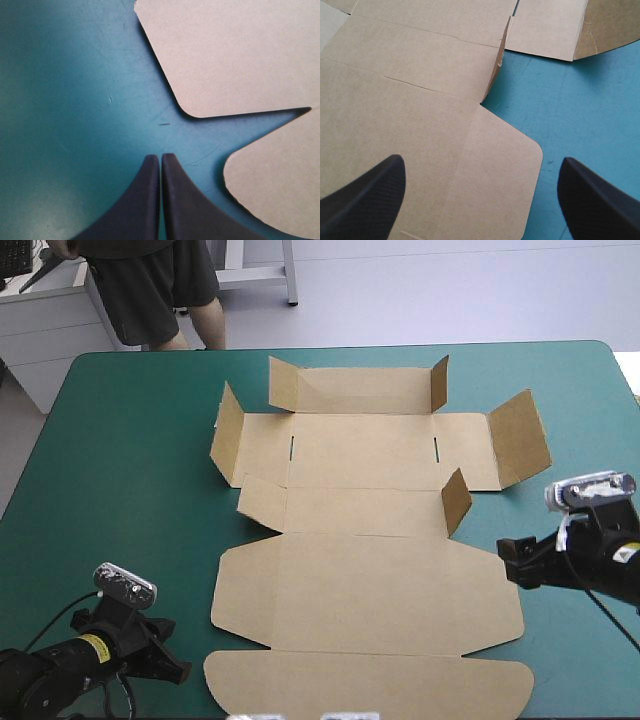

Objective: Fold the box

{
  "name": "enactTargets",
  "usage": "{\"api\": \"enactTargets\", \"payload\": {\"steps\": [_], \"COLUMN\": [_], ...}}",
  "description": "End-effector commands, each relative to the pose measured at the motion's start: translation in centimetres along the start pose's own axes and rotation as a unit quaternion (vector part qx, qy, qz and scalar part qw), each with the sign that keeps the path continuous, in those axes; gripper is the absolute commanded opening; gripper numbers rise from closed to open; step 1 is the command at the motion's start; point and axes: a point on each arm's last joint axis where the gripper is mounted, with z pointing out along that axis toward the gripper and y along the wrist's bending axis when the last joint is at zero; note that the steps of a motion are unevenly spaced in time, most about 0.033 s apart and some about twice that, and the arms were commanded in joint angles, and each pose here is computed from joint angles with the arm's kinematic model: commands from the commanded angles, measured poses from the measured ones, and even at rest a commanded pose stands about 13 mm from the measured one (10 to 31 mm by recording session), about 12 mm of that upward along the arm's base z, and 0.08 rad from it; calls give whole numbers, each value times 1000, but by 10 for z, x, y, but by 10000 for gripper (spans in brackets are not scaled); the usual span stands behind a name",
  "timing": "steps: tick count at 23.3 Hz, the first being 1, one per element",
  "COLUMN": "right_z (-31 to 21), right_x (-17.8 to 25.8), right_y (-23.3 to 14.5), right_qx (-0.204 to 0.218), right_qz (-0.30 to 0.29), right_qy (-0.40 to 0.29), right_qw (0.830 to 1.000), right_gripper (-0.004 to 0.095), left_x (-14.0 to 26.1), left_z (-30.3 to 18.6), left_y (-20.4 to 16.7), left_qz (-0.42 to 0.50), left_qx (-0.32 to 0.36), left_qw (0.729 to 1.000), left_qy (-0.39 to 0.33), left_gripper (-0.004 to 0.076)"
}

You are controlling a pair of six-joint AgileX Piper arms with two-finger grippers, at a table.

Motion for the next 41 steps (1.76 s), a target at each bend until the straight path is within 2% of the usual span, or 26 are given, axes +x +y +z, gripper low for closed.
{"api": "enactTargets", "payload": {"steps": [1,8,12,18,21,26,29,31,34,36,41], "right_z": [13,73,125,181,201,221,229,233,234,232,233], "right_x": [-33,-82,-94,-103,-105,-104,-101,-99,-97,-95,-95], "right_y": [-9,-37,-41,-33,-34,-38,-40,-41,-40,-39,-40], "right_qx": [-33,-99,-119,-110,-97,-98,-99,-99,-103,-110,-107], "right_qz": [20,56,38,-9,-9,-2,4,14,16,12,11], "right_qy": [0,51,109,154,172,186,196,205,215,228,227], "right_qw": [999,992,986,982,980,978,976,974,971,967,968], "right_gripper": [769,769,769,769,769,739,637,516,267,-18,-8], "left_x": [-10,-10,-10,-10,-10,-10,-10,-10,-10,-10,-12], "left_z": [-6,-6,-6,-6,-6,-6,-6,-6,-6,-6,-6], "left_y": [0,0,0,0,0,0,0,0,0,0,0], "left_qz": [-5,-5,-4,-4,-4,-4,-4,-4,-3,-3,-3], "left_qx": [-1,-1,-2,-2,-2,-2,-2,-2,-2,-2,-3], "left_qw": [999,999,999,999,999,999,999,999,999,999,999], "left_qy": [-35,-35,-35,-35,-35,-35,-35,-35,-35,-35,-48], "left_gripper": [-8,-8,-8,-8,-8,-8,-8,-8,-8,-8,-8]}}
